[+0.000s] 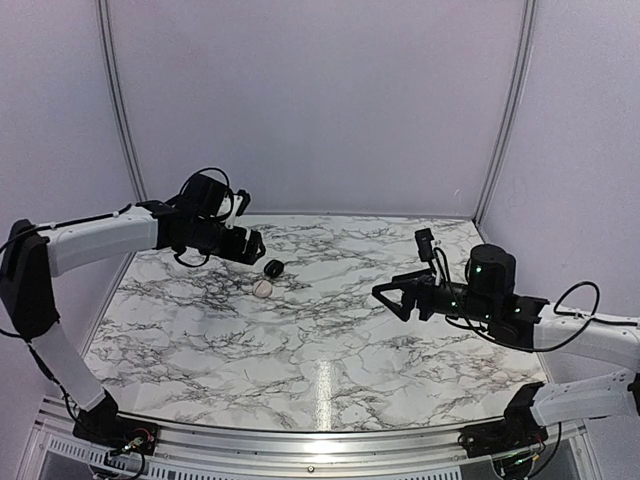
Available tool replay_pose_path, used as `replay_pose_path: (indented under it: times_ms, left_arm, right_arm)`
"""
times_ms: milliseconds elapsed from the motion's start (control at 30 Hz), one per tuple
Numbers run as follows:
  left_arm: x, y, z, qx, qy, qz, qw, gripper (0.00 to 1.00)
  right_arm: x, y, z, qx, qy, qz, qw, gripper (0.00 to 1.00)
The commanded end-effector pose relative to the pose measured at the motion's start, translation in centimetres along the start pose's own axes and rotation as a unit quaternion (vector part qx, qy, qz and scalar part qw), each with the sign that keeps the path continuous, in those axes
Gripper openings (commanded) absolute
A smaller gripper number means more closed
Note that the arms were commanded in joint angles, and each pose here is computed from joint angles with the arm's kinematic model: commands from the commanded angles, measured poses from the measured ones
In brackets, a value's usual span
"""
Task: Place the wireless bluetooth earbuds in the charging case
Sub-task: Reset both arms
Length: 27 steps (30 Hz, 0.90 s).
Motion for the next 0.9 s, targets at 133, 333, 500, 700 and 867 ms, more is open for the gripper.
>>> replay_pose_path:
  times_ms: [133, 333, 500, 700, 867]
  left_arm:
    - [0.8, -8.4, 0.1, -0.062, -0.101, -0.112, 0.987, 0.99]
    - [-3.8, -10.4, 2.7, -0.076, -0.169, -0.180, 0.966, 0.99]
    - [-7.5, -10.6, 4.8, -0.061, -0.199, -0.194, 0.959, 0.99]
    - [-10.0, -9.7, 5.9, -0.050, -0.215, -0.185, 0.957, 0.99]
    - [-10.4, -9.4, 6.1, -0.041, -0.210, -0.181, 0.960, 0.99]
  right_arm:
    - [0.8, -2.1, -7.0, -0.137, 0.035, 0.008, 0.990, 0.98]
    - [-1.6, -4.4, -10.5, -0.196, 0.064, 0.004, 0.978, 0.99]
    - [-4.2, -5.4, -11.9, -0.224, 0.084, 0.006, 0.971, 0.99]
    - [-6.6, -5.5, -12.6, -0.237, 0.100, 0.017, 0.966, 0.99]
    - [-7.4, -5.6, -13.0, -0.250, 0.110, 0.015, 0.962, 0.99]
Point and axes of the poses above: each gripper's point midway between its finger pads, its own y axis out along the fingers, its own z axis along the line the jaws close on, x = y × z, the point moved 2 cm from there along -y, back along the fingers, and after that the axes turned 10 degrees about -y, right-handed, at the moved point
